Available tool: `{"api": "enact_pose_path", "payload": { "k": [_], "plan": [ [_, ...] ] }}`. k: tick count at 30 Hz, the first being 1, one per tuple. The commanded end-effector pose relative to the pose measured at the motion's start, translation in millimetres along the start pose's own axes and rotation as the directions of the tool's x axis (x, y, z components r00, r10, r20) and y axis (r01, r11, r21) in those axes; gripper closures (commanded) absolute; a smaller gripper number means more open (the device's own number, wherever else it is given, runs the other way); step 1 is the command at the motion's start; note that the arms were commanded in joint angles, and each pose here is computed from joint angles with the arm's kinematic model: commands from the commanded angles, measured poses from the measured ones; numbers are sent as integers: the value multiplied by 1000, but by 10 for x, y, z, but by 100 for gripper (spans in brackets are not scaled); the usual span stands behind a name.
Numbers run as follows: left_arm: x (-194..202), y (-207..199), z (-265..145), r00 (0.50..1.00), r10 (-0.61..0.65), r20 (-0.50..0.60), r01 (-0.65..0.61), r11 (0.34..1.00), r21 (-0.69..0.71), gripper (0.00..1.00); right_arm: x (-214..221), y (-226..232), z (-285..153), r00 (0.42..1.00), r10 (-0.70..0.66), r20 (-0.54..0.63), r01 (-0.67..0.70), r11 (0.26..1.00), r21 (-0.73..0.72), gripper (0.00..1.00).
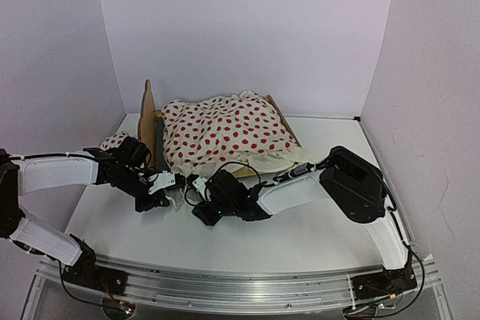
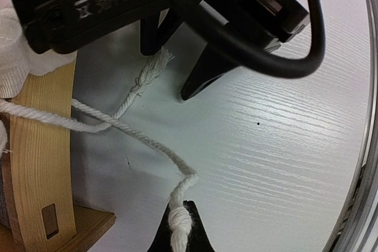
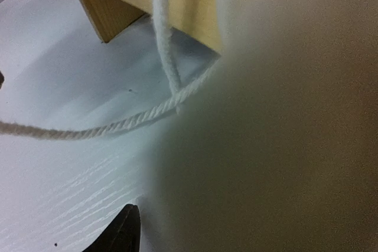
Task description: Set up the pet bed
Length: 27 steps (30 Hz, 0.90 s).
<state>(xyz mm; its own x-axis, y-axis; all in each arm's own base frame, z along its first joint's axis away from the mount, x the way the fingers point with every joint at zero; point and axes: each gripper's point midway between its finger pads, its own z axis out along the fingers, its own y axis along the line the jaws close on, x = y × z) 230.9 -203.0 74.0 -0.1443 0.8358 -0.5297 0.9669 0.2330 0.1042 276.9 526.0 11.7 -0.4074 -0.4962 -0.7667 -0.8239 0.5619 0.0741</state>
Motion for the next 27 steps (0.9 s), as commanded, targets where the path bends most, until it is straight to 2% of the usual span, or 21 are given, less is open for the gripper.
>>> {"api": "enact_pose_path", "payload": {
  "k": [1,2,6,9,17,20,22,24,27],
  "plan": [
    [-11,53,33,1000,2,11,-2,1000,-26,100,-11,-64,140,998,-64,6,64,997,39,54],
    [3,45,36,1000,3,8,-3,1000,-25,100,21,-82,161,998,-61,0,61,997,44,59],
    [37,73,38,1000,-3,-4,3,999,-48,100,104,-102,157,999,-49,-16,50,997,52,91],
    [39,161,28,999,-39,-6,38,996,-87,100,119,-58,40,999,-31,-21,31,999,24,100],
    [94,423,91,990,-140,-8,136,971,-196,100,115,227,-367,999,7,-38,-13,989,-144,99],
    [51,508,91,989,-145,15,145,962,-231,100,-3,281,-390,999,32,-29,-36,985,-166,76],
    [1,553,69,989,-142,33,146,959,-244,100,-162,273,-424,999,49,4,-48,986,-158,68],
    [2,572,68,990,-140,32,143,957,-254,100,-375,262,-457,996,68,54,-60,987,-147,67],
    [53,563,80,989,-144,19,144,954,-262,100,-751,276,-472,978,134,163,-108,982,-156,73]
  ]
}}
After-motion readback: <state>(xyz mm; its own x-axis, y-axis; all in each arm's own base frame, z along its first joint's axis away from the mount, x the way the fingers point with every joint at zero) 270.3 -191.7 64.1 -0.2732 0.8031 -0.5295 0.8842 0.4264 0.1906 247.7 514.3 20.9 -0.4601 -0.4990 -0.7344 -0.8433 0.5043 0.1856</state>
